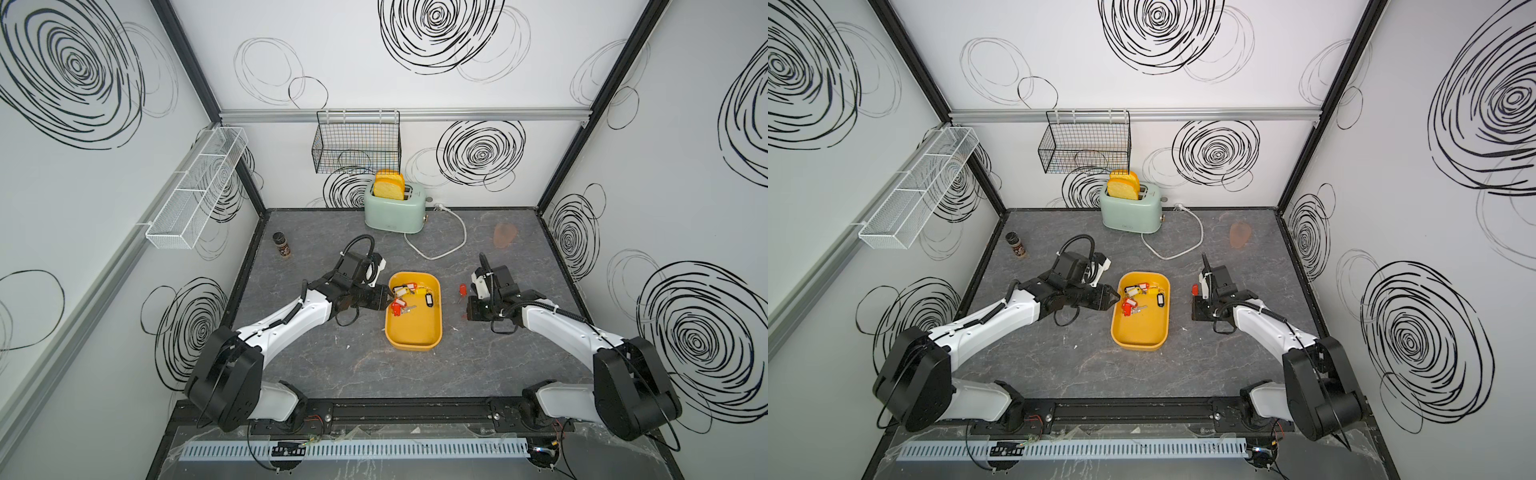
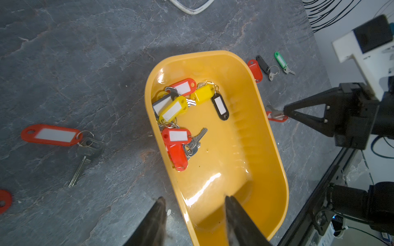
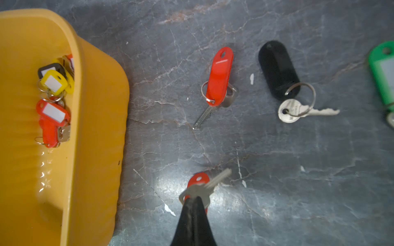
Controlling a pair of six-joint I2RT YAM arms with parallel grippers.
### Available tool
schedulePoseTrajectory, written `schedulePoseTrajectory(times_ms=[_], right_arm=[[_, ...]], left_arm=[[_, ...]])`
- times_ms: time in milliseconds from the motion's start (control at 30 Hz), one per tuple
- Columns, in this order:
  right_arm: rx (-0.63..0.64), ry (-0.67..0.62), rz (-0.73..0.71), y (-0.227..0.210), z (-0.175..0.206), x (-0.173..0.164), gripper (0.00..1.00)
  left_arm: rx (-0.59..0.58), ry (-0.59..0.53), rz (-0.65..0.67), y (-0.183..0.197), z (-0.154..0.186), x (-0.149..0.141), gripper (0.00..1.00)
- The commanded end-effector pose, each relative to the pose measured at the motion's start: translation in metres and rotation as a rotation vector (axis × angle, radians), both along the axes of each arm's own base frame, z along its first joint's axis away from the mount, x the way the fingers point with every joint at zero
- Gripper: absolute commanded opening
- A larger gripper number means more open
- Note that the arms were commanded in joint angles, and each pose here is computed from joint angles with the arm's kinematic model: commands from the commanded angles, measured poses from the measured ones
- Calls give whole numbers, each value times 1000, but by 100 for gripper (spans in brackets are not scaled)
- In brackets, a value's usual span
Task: Take the keys out of the storage box
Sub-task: Place the key at the center of the board.
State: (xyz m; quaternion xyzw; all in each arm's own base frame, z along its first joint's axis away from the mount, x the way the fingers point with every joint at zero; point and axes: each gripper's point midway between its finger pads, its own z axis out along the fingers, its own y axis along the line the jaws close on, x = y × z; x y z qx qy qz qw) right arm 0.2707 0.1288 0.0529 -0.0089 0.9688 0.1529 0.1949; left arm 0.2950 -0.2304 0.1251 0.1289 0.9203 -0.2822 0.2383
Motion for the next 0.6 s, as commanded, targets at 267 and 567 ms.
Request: schedulePoseTrajectory(times_ms=[267,567], right_arm=[[-19,89,-36,-7,-24,-16,13],[-2,41,-47,-7,-4,-12,30]], left_arm=[[-3,-48,-1,-4,9,9,49],[-7,-55,1,-5,12,11,49]])
